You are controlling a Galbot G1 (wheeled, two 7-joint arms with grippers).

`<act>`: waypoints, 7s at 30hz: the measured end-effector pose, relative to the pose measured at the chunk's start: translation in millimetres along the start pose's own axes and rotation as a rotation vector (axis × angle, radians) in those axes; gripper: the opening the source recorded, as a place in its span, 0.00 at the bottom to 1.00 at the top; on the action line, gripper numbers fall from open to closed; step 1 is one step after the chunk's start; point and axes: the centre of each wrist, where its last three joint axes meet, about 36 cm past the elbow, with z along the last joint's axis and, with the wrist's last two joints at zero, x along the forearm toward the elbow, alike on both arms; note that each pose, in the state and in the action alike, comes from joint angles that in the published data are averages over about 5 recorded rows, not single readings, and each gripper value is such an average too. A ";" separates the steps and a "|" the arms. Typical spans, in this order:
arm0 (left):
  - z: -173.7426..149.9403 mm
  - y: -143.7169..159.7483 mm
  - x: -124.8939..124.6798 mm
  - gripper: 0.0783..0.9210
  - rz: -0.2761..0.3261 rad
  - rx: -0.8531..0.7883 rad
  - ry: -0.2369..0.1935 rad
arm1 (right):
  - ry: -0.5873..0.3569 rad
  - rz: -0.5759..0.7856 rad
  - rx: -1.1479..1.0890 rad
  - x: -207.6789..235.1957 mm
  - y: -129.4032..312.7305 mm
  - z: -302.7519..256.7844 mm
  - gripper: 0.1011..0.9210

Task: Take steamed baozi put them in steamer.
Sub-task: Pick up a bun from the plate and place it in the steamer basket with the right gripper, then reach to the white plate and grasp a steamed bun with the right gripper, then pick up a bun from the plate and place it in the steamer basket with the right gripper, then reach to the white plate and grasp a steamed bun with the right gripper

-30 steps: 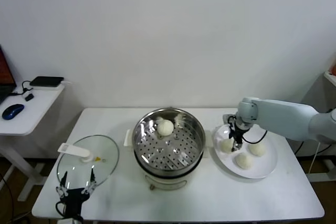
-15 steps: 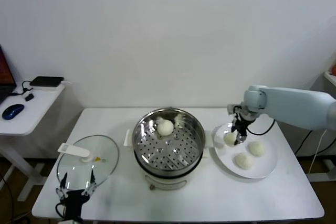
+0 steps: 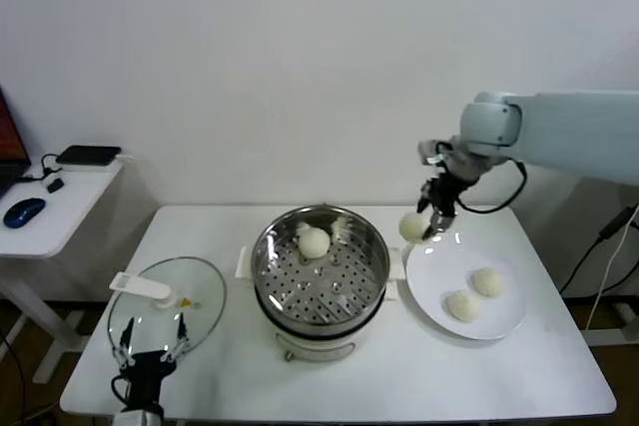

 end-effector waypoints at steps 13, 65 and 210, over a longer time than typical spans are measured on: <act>-2.6 0.8 0.5 0.88 0.000 -0.004 -0.002 | -0.055 0.001 0.109 -3.2 13.3 -144.9 0.63; 6.5 5.8 11.8 0.88 -0.004 -0.039 0.026 | 0.005 -0.131 0.161 1.5 0.2 4.7 0.88; 25.5 8.2 15.5 0.88 -0.012 -0.102 0.052 | -0.015 -0.211 1.195 -64.3 4.9 -168.8 0.88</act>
